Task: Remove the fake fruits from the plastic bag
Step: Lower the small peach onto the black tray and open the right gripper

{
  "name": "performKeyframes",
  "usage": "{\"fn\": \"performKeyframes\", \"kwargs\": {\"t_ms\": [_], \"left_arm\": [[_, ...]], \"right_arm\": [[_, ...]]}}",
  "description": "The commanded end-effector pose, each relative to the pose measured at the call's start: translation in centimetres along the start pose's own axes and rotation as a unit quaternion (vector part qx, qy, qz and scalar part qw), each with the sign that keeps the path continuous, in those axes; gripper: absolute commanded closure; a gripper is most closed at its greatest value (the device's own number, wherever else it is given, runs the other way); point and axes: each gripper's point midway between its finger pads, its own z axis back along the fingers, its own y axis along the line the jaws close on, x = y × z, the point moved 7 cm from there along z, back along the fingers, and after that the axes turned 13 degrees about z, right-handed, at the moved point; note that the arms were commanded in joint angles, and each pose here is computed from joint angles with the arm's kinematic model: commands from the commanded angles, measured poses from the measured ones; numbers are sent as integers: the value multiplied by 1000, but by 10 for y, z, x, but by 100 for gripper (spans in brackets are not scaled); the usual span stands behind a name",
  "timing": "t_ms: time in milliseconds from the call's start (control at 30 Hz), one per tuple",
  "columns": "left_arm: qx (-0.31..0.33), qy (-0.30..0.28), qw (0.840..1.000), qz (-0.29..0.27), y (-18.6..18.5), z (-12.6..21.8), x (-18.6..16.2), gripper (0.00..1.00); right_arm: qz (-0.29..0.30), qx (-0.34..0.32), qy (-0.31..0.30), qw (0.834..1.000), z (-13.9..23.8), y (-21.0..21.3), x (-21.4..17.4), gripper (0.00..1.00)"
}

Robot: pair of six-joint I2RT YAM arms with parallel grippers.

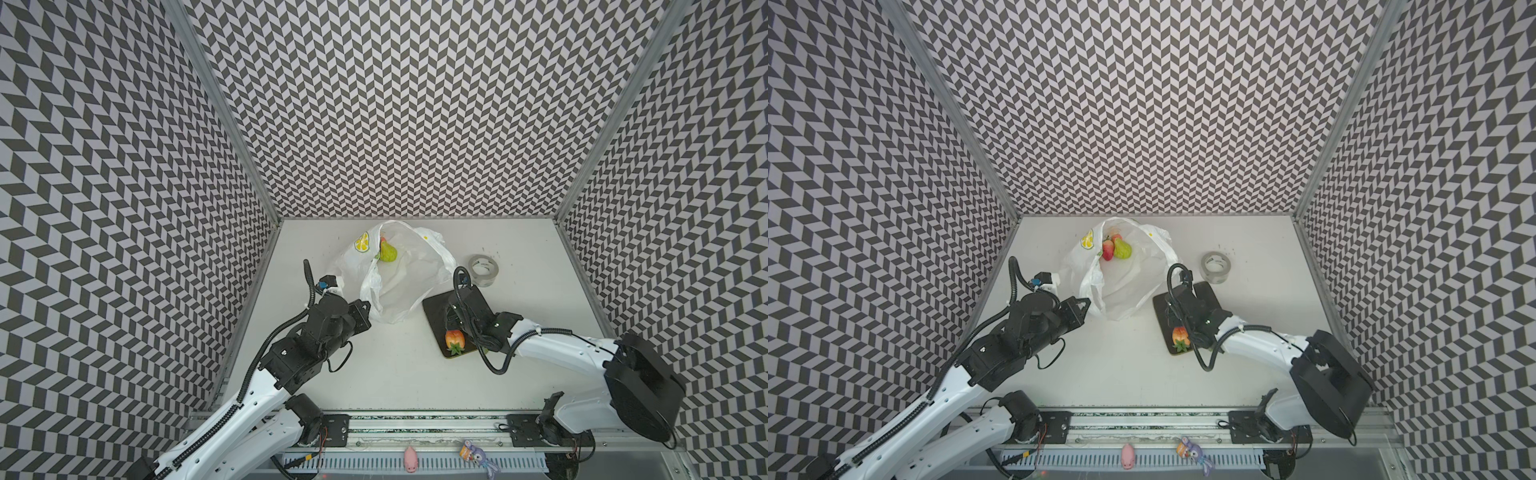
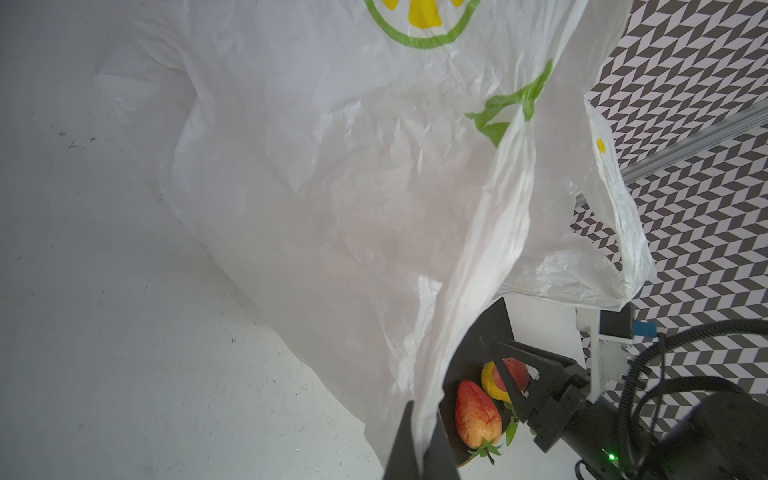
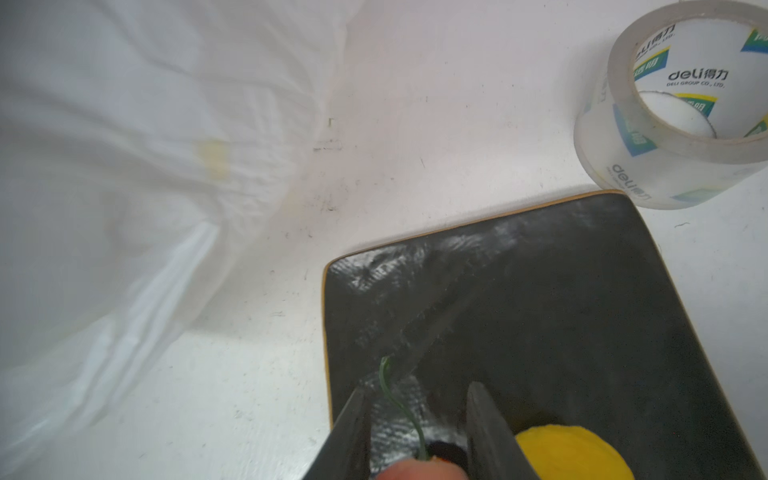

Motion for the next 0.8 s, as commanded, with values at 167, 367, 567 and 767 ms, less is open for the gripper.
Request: {"fn": "performKeyframes", "kwargs": {"t_ms": [167, 367, 567, 767], "left_arm": [[-2, -5, 1000, -4, -8, 7, 5, 100], [4, -1, 1000, 0, -6, 8, 4, 100], [11, 3, 1000, 0, -5, 9, 3, 100], [15, 5, 1000, -2, -5, 8, 4, 100]], "right_arm": [[22, -5, -4, 1000, -35, 7, 5, 79], [29, -12, 5, 999, -43, 6, -2, 65], [21, -8, -8, 1000, -32, 4, 5, 45], [0, 3, -46, 999, 1, 0, 27, 38]]}}
